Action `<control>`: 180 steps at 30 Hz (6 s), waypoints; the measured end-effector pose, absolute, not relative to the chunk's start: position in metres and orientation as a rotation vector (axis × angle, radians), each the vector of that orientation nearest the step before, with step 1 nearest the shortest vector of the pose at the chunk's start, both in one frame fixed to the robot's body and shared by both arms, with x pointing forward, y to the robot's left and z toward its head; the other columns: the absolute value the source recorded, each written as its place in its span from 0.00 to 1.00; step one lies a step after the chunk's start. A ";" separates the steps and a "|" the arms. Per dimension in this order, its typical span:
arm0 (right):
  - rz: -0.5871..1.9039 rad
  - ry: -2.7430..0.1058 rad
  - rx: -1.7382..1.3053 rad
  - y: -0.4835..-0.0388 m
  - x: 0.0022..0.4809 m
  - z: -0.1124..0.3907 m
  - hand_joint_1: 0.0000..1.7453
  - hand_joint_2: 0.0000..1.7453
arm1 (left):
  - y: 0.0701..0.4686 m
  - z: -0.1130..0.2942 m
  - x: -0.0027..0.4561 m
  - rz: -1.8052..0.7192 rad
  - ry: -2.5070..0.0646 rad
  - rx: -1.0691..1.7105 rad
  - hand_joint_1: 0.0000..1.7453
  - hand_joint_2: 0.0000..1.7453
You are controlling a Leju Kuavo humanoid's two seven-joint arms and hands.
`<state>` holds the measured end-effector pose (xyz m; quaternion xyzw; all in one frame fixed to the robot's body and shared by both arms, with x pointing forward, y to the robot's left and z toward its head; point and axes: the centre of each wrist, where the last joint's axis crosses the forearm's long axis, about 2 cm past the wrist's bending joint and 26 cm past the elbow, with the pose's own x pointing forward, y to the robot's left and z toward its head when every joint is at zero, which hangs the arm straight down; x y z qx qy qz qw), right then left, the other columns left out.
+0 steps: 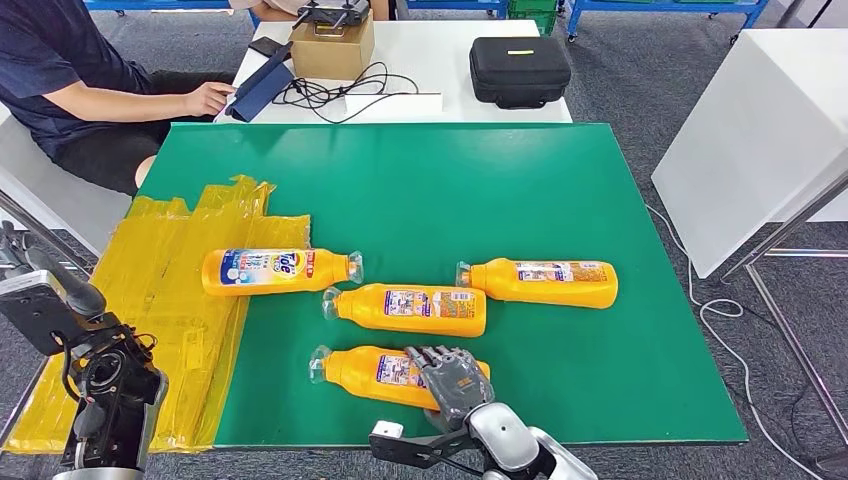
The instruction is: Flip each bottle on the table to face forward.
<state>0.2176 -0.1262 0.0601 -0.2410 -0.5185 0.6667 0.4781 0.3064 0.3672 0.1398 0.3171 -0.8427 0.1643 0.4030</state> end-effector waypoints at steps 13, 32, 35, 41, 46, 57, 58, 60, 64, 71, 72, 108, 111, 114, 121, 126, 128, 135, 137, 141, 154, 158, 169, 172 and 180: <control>0.910 -1.274 0.560 -0.200 0.263 0.060 1.00 1.00 | 0.353 0.124 0.302 0.512 -1.976 -0.020 0.00 1.00; 0.711 -1.508 0.551 -0.181 0.302 0.116 1.00 1.00 | 0.315 0.126 0.259 0.372 -1.995 -0.261 0.00 1.00; 0.671 -1.636 0.425 -0.125 0.356 0.178 1.00 1.00 | 0.266 0.145 0.270 0.299 -1.987 -0.471 0.00 1.00; 0.694 -1.658 0.354 -0.067 0.371 0.213 1.00 1.00 | 0.241 0.158 0.281 0.261 -1.968 -0.570 0.00 1.00; 0.760 -1.647 0.310 -0.024 0.361 0.227 1.00 1.00 | 0.234 0.162 0.285 0.250 -1.960 -0.597 0.00 1.00; 0.955 -1.596 0.271 0.026 0.318 0.214 1.00 1.00 | 0.232 0.161 0.281 0.265 -1.940 -0.596 0.00 1.00; 0.975 -1.586 0.268 0.028 0.314 0.212 1.00 1.00 | 0.233 0.160 0.279 0.268 -1.936 -0.595 0.00 1.00; 1.022 -1.568 0.262 0.034 0.305 0.207 1.00 1.00 | 0.234 0.159 0.276 0.275 -1.929 -0.593 0.00 1.00; 1.123 -1.553 0.241 0.042 0.288 0.195 1.00 1.00 | 0.238 0.157 0.274 0.286 -1.923 -0.578 0.00 1.00; 1.193 -1.551 0.222 0.046 0.278 0.188 1.00 1.00 | 0.243 0.152 0.270 0.300 -1.913 -0.557 0.00 1.00; 1.205 -1.555 0.213 0.046 0.277 0.188 1.00 1.00 | 0.243 0.152 0.270 0.300 -1.912 -0.555 0.00 1.00; 1.264 -1.643 -0.004 0.038 0.277 0.177 0.00 1.00 | 0.239 0.152 0.280 0.267 -1.883 -0.596 1.00 1.00; 1.264 -1.641 -0.006 0.037 0.278 0.176 0.00 0.25 | 0.239 0.154 0.281 0.264 -1.889 -0.592 1.00 1.00; 1.261 -1.647 -0.017 0.036 0.278 0.175 0.00 0.00 | 0.240 0.155 0.282 0.260 -1.911 -0.554 1.00 1.00; 1.103 -1.714 -0.018 0.004 0.299 0.181 0.00 0.00 | 0.265 0.175 0.291 0.183 -2.178 0.146 1.00 1.00; 0.906 -1.764 0.014 -0.046 0.331 0.201 0.00 0.00 | 0.296 0.189 0.295 0.081 -2.267 0.647 1.00 1.00; 0.847 -1.784 0.015 -0.063 0.340 0.207 0.00 0.00 | 0.307 0.190 0.295 0.015 -2.288 0.840 1.00 1.00; 0.774 -1.810 0.024 -0.093 0.347 0.203 0.00 0.00 | 0.329 0.185 0.301 -0.407 -2.284 1.353 1.00 1.00; 0.772 -1.814 0.033 -0.095 0.348 0.203 0.00 0.00 | 0.334 0.179 0.304 -0.566 -2.237 1.450 1.00 1.00; 0.768 -1.821 0.044 -0.099 0.349 0.203 0.00 0.00 | 0.337 0.162 0.308 -0.680 -2.145 1.481 1.00 1.00; 0.755 -1.859 0.065 -0.107 0.350 0.213 0.00 0.00 | 0.323 0.097 0.300 -0.999 -1.910 1.355 1.00 1.00; 0.762 -1.873 0.069 -0.110 0.350 0.216 0.00 0.00 | 0.320 0.081 0.295 -1.072 -1.869 1.306 1.00 1.00; 0.793 -1.894 0.088 -0.129 0.352 0.212 0.00 0.00 | 0.318 0.032 0.261 -1.153 -1.762 1.152 0.44 1.00; 0.795 -1.895 0.104 -0.132 0.353 0.212 0.00 0.00 | 0.317 0.026 0.258 -1.095 -1.717 1.134 0.00 0.25; 0.812 -1.896 0.120 -0.138 0.359 0.215 0.00 0.00 | 0.318 0.004 0.245 -1.047 -1.650 1.041 0.00 0.00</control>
